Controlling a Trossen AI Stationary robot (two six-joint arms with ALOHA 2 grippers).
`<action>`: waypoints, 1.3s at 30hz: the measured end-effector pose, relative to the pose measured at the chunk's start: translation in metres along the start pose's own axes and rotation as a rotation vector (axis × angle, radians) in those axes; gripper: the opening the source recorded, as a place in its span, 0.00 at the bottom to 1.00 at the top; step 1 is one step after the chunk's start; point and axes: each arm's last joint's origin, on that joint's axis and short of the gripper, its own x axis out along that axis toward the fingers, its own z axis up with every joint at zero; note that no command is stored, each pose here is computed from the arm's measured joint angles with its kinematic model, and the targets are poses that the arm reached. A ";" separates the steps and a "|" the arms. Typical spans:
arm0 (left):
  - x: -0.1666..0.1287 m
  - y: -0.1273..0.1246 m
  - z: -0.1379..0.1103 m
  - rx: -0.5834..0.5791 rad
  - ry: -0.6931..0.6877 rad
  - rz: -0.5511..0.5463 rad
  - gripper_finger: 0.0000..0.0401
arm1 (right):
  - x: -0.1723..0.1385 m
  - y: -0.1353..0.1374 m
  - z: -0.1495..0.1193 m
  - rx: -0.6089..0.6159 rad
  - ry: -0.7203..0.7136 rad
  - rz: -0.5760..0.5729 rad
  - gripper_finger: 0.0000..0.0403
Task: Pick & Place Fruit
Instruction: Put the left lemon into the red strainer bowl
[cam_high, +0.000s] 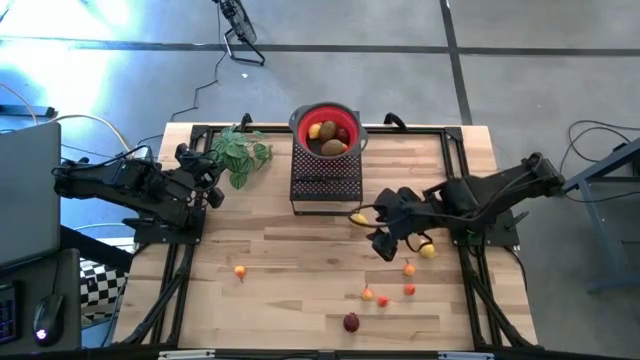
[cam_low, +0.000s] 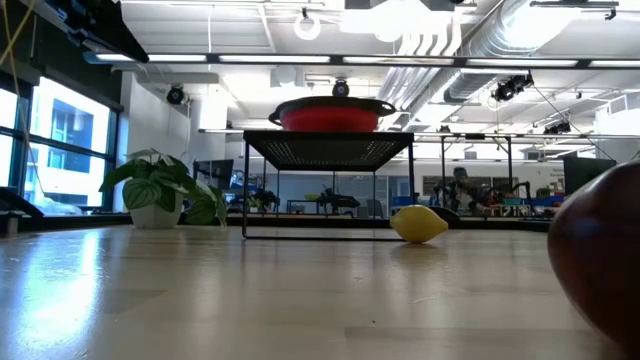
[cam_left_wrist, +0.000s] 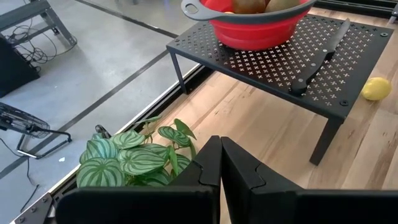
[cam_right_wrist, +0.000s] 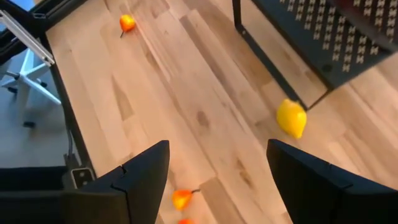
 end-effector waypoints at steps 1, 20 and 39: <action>0.000 0.000 0.000 0.000 0.000 0.000 0.00 | 0.000 0.001 -0.002 0.010 0.005 -0.001 0.65; 0.000 0.000 0.000 0.000 0.000 0.000 0.00 | 0.026 0.012 -0.020 -0.019 0.107 -0.117 0.65; 0.000 0.000 0.000 0.000 0.000 0.000 0.00 | 0.120 0.011 -0.025 -0.031 0.159 -0.456 0.65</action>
